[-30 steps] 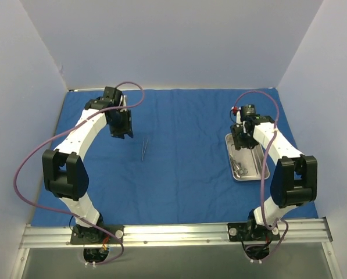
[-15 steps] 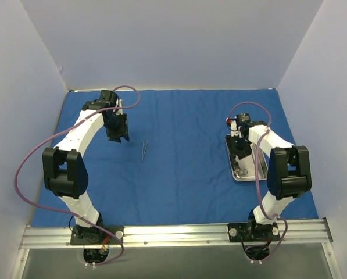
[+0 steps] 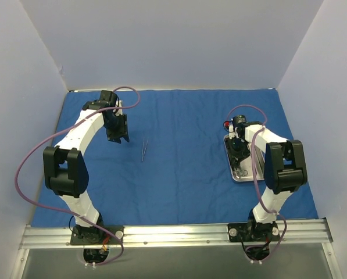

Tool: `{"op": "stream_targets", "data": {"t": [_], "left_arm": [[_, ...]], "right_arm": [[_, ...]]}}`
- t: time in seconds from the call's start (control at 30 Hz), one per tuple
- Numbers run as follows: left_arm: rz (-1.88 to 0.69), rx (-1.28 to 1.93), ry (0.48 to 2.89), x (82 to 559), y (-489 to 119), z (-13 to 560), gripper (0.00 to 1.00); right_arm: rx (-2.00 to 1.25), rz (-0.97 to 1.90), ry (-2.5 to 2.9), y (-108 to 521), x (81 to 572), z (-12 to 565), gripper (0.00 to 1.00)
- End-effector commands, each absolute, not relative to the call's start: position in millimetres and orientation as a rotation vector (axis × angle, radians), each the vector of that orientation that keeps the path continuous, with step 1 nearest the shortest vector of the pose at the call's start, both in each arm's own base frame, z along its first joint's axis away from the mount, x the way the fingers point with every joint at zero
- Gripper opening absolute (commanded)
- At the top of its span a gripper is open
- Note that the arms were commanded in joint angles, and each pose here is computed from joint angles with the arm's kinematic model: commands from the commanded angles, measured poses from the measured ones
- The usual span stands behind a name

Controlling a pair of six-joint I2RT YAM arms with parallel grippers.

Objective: Open and lay out the surgical kit
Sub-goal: Adjust the medical item in the container.

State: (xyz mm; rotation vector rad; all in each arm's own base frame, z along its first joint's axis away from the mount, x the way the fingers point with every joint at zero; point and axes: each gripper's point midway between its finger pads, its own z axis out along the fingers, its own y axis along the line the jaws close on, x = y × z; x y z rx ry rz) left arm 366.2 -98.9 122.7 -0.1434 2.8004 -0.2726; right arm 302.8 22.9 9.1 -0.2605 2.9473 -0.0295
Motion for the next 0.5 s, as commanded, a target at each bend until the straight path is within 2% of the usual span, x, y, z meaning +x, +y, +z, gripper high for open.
{"op": "stream_targets", "data": {"t": [0.0, 0.03, 0.07, 0.13, 0.23, 0.27, 0.47], "left_arm": [[-0.291, -0.137, 2.779, 371, -98, 131, 0.49], [-0.291, -0.14, 2.779, 371, -98, 131, 0.49], [-0.294, -0.139, 2.781, 370, -99, 131, 0.49], [-0.3, -0.142, 2.773, 370, -99, 132, 0.49], [-0.309, -0.142, 2.773, 370, -100, 130, 0.49], [-0.315, -0.141, 2.776, 369, -101, 130, 0.49], [-0.346, -0.125, 2.771, 371, -105, 131, 0.49]], "right_arm": [[-0.241, -0.122, 3.018, 12, 290, -2, 0.34], [-0.234, -0.138, 3.011, 9, 291, 0, 0.31], [-0.232, -0.138, 2.997, 8, 294, 4, 0.24], [-0.218, -0.138, 2.983, 6, 295, 9, 0.21], [-0.215, -0.135, 2.956, 5, 299, 19, 0.12], [-0.21, -0.137, 2.944, 5, 301, 24, 0.02], [-0.174, -0.194, 2.892, -4, 309, 48, 0.0]]}}
